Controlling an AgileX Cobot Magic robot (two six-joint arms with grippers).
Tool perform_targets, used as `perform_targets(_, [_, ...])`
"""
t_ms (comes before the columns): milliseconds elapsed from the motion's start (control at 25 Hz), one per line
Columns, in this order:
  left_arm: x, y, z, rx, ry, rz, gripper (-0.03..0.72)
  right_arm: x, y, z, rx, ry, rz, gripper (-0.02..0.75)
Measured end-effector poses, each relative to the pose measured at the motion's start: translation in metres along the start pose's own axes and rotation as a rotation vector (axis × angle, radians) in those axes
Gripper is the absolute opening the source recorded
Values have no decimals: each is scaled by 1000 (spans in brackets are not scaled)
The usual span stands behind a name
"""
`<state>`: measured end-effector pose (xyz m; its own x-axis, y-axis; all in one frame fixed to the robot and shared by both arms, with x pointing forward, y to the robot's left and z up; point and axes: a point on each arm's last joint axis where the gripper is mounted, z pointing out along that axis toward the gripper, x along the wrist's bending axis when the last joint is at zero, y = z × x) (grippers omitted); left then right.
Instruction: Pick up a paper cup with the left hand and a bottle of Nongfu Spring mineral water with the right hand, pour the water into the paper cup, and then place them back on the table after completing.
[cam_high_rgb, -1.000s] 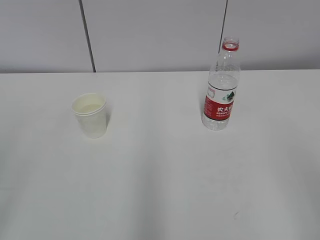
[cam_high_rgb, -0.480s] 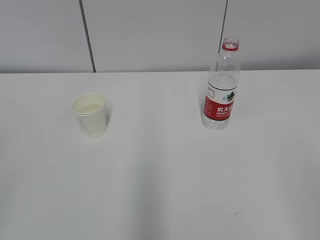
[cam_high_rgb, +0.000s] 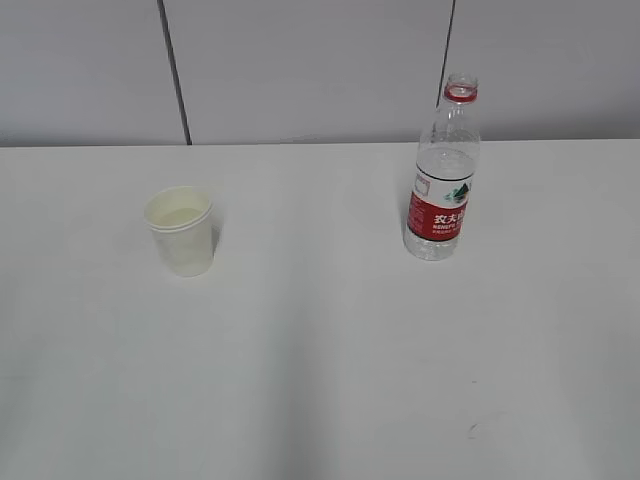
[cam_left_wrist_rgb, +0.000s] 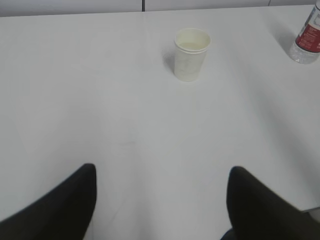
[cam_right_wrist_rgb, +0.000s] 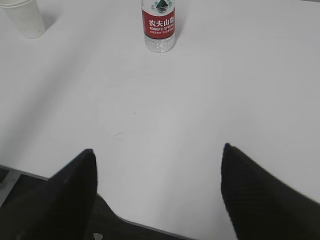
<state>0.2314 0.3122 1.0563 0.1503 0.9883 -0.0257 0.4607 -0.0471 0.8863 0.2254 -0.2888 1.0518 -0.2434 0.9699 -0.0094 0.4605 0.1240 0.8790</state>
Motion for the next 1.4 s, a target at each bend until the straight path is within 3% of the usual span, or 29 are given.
perform_targets(1400, [0, 0, 0, 0, -1, 1, 499, 0, -6, 5, 39, 4, 0, 569])
